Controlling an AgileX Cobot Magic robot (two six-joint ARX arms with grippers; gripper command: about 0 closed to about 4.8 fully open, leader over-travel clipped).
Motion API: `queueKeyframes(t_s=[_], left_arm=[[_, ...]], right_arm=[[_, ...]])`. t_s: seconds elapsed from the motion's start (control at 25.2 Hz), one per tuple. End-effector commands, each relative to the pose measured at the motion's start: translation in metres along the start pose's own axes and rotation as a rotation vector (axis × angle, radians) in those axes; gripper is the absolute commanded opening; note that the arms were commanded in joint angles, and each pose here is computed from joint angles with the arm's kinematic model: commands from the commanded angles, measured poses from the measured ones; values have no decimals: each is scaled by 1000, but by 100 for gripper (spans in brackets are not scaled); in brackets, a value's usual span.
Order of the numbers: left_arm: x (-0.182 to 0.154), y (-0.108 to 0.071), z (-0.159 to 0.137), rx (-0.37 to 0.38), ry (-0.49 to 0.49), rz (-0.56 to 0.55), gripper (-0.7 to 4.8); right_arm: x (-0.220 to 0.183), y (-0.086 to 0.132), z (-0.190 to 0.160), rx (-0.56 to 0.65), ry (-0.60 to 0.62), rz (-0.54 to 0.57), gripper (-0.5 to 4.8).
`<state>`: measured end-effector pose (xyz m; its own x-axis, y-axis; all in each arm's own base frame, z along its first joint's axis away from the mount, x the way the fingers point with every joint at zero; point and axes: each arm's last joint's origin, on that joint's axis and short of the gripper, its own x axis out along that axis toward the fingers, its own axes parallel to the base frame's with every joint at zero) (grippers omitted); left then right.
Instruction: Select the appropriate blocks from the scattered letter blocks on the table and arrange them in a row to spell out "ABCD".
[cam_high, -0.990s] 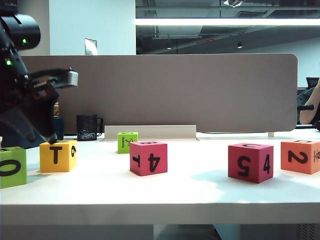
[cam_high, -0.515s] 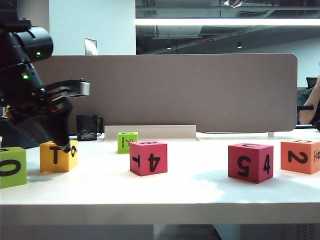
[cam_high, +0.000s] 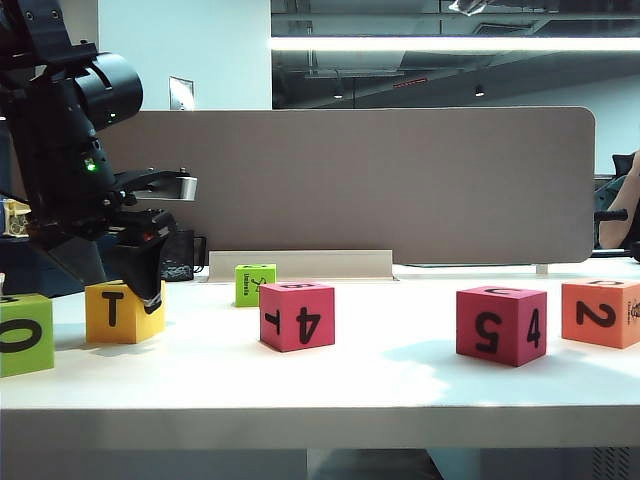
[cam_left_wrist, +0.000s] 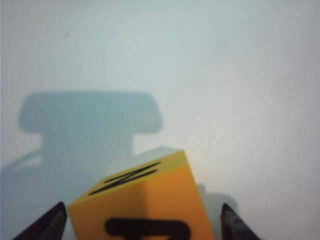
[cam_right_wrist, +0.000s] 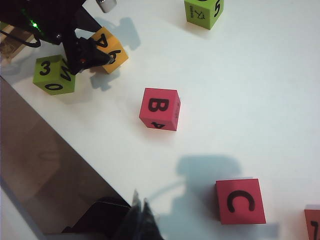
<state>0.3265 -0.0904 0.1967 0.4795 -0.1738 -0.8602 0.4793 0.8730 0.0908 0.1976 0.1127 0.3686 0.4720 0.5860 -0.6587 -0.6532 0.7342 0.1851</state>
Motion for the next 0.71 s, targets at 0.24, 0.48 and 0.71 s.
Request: queueKeyframes(t_s=[0.24, 0.48, 0.71], left_arm=[[-1, 0, 2, -36, -18, 7, 362], [-1, 0, 2, -108, -16, 6, 320], [-1, 0, 2, -218, -18, 3, 236]], right_arm=[[-1, 1, 1, -8, -12, -1, -2], [-1, 1, 1, -8, -12, -1, -2], [-1, 1, 1, -8, -12, -1, -2]])
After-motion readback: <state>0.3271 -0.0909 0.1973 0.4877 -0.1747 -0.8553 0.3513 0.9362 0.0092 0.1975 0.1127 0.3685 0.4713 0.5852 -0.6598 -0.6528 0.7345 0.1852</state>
